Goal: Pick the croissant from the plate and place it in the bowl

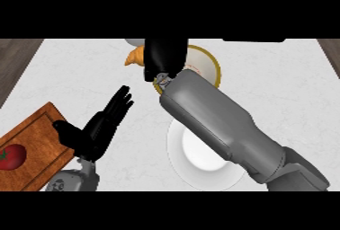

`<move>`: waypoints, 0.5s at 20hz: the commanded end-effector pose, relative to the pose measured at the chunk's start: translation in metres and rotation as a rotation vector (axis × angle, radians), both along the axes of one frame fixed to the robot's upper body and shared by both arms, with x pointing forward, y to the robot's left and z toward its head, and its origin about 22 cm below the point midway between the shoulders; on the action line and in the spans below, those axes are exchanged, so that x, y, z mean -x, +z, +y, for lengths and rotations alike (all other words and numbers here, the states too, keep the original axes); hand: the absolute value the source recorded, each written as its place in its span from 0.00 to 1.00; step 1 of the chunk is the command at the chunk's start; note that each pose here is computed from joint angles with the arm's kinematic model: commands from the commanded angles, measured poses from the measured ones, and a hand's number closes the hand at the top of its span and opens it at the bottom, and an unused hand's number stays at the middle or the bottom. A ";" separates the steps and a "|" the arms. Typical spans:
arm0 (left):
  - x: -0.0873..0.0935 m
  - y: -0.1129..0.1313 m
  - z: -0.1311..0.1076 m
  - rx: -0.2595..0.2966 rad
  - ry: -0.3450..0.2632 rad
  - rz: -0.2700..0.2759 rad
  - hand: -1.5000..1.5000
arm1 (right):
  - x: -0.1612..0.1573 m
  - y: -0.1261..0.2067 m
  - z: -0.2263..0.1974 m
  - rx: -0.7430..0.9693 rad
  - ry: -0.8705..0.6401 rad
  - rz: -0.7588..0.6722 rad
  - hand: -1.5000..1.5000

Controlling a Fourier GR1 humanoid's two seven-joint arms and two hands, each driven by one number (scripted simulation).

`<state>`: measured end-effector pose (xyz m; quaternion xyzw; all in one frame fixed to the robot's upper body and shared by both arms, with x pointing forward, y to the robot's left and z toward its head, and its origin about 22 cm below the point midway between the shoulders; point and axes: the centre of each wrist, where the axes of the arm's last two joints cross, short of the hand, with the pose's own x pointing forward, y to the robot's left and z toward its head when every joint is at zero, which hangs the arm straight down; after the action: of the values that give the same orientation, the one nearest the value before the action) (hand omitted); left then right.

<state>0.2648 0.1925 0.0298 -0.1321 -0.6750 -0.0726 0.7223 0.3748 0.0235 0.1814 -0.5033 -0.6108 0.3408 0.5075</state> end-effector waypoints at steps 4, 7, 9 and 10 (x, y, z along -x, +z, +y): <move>-0.010 0.003 0.001 -0.006 -0.015 -0.015 0.50 | -0.046 -0.040 -0.034 0.084 -0.087 -0.005 1.00; -0.005 0.007 -0.005 0.008 -0.007 -0.022 0.50 | -0.057 -0.055 -0.049 0.079 -0.107 0.009 1.00; -0.012 -0.004 0.000 -0.001 -0.034 -0.016 0.50 | -0.069 -0.063 -0.082 0.135 -0.159 0.139 1.00; -0.009 0.001 -0.007 0.015 -0.034 -0.019 0.50 | -0.072 -0.066 -0.086 0.118 -0.198 0.191 1.00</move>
<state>0.2695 0.1937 0.0277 -0.1390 -0.6771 -0.0804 0.7181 0.4336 -0.0349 0.1304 -0.5515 -0.5408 0.3553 0.5264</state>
